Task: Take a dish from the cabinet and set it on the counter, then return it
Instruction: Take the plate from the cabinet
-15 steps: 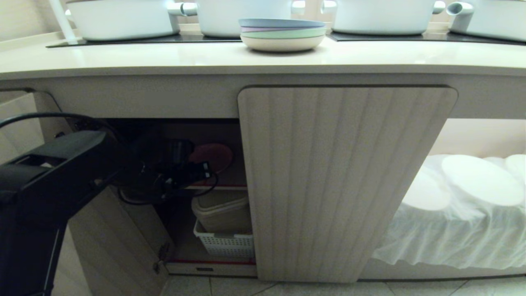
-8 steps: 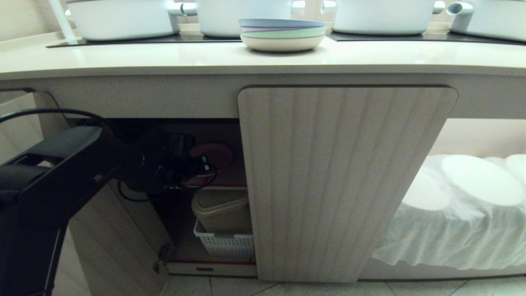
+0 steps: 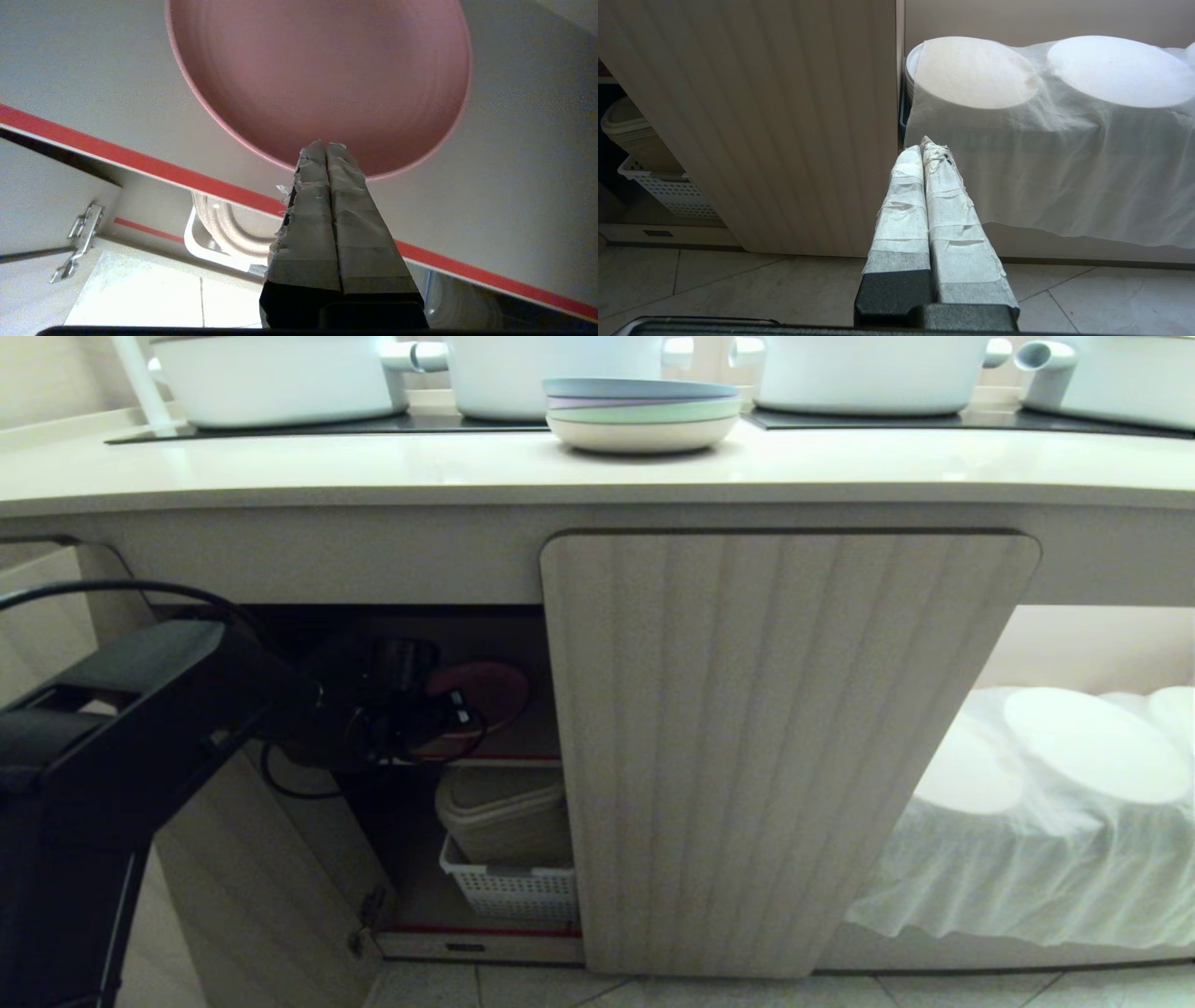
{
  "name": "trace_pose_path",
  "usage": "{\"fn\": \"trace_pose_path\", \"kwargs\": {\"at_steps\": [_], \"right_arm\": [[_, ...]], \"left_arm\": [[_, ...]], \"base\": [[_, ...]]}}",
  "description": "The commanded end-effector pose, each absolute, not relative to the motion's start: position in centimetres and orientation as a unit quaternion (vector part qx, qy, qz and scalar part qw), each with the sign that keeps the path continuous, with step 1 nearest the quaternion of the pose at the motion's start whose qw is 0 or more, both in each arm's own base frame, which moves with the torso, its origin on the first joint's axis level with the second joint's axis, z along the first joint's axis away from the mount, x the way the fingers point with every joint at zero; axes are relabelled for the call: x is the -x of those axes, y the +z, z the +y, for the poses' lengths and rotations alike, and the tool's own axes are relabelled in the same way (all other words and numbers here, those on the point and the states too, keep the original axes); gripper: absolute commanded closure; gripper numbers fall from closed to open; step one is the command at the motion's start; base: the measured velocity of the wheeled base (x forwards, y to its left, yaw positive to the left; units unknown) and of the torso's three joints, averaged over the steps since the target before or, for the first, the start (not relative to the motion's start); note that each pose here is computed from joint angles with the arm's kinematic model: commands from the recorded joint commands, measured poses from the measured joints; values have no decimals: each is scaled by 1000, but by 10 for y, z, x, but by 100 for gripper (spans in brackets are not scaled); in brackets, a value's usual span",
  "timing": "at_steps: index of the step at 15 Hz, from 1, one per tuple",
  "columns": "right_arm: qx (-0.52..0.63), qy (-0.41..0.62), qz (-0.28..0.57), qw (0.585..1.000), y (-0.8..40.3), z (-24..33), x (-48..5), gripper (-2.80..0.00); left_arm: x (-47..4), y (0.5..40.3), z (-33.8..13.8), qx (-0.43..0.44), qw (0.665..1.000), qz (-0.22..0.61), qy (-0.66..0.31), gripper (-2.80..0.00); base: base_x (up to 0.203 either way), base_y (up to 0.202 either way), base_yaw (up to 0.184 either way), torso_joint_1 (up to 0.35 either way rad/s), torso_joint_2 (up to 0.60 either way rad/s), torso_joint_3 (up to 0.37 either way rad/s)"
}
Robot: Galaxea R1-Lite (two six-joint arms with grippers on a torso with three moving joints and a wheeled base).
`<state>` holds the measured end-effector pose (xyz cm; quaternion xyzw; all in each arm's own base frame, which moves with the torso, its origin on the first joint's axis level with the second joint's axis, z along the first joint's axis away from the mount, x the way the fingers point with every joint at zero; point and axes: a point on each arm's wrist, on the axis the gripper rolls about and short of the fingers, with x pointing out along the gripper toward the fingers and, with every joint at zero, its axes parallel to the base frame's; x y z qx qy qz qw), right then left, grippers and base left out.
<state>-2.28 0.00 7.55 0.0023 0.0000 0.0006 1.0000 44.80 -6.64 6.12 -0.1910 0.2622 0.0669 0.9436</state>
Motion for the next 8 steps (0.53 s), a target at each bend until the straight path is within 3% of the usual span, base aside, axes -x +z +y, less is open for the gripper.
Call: {"fn": "trace_pose_path", "kwargs": {"at_steps": [1, 2, 3, 8], "right_arm": [[-2, 1, 0, 1000, 75, 0, 23, 0], [-2, 1, 0, 1000, 75, 0, 23, 0], [-2, 1, 0, 1000, 75, 0, 23, 0], [-2, 1, 0, 1000, 75, 0, 23, 0]], "left_arm": [[-449, 63, -63, 194, 944, 258, 71, 0], [-449, 63, -62, 195, 944, 258, 72, 0], [-449, 63, -61, 195, 944, 257, 73, -280], [-449, 63, -62, 195, 944, 255, 71, -280]], "base": [[0, 0, 0, 0, 0, 0], [0, 0, 0, 0, 0, 0], [0, 0, 0, 0, 0, 0], [0, 0, 0, 0, 0, 0]]}}
